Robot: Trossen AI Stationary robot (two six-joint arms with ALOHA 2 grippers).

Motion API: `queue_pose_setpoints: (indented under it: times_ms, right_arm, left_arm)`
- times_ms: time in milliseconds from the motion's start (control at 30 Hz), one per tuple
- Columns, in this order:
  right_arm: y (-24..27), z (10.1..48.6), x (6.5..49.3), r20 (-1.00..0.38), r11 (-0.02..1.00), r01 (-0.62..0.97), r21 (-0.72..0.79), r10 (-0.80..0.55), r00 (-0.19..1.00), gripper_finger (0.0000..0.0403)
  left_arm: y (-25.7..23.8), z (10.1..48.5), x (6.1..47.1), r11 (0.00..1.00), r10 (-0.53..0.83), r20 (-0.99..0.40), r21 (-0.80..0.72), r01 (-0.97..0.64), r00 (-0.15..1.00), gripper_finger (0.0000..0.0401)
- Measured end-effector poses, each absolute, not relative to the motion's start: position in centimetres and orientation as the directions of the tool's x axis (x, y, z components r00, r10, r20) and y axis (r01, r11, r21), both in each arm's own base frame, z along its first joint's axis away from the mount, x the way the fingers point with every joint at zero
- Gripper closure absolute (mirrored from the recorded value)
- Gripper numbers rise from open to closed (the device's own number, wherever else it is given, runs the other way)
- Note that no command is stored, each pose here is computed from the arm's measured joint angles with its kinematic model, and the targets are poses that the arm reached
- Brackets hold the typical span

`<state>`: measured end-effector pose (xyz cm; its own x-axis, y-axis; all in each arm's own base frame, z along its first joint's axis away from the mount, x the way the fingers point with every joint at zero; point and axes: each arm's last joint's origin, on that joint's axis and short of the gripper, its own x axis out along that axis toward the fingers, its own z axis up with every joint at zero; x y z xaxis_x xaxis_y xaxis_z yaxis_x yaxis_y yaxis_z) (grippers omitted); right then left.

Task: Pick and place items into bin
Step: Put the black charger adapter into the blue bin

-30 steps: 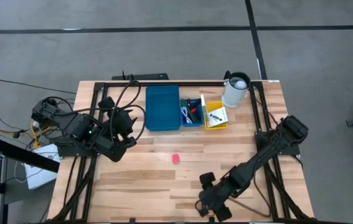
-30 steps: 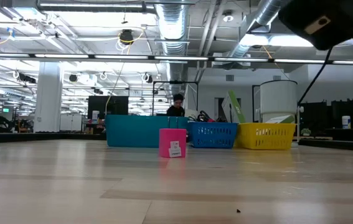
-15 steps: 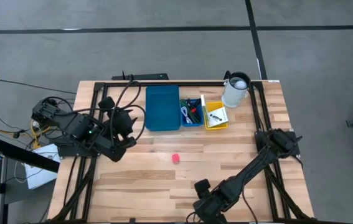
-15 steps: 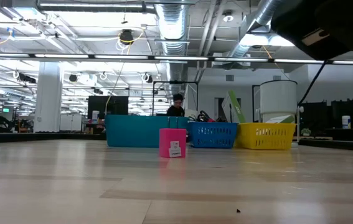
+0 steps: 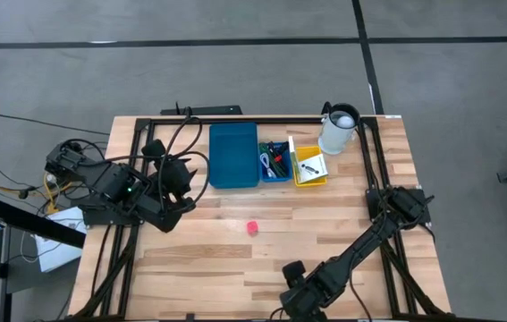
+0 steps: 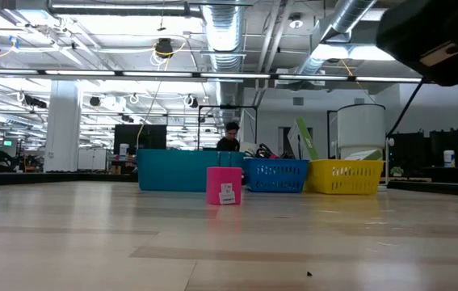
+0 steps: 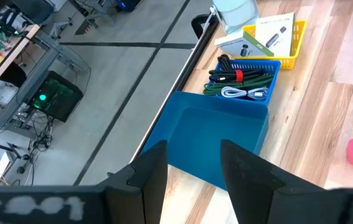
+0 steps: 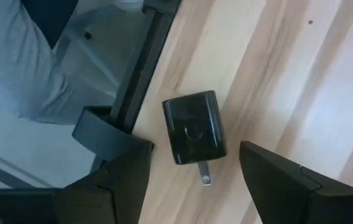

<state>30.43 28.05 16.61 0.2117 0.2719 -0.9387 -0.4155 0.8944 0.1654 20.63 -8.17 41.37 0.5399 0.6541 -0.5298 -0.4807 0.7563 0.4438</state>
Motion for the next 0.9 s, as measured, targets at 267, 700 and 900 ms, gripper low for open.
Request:
queue_pose_setpoints:
  times_ms: [267, 700, 900]
  right_arm:
    - [28.52, 16.67, 30.22, -0.932, 0.890, -0.421, 0.173, 0.286, 0.221, 0.0164]
    - [28.69, 16.84, 30.57, -0.917, 0.877, -0.456, 0.150, 0.296, 0.267, 0.0164]
    - [28.66, 16.84, 30.63, -0.916, 0.878, -0.457, 0.140, 0.290, 0.276, 0.0164]
  left_arm:
    - [-8.17, 41.36, 20.63, 0.758, 0.652, -0.533, 0.442, -0.479, 0.540, 0.0263]
    - [-8.23, 41.29, 20.63, 0.774, 0.633, -0.556, 0.428, -0.467, 0.539, 0.0263]
    - [-8.23, 41.29, 20.63, 0.774, 0.633, -0.556, 0.428, -0.467, 0.539, 0.0263]
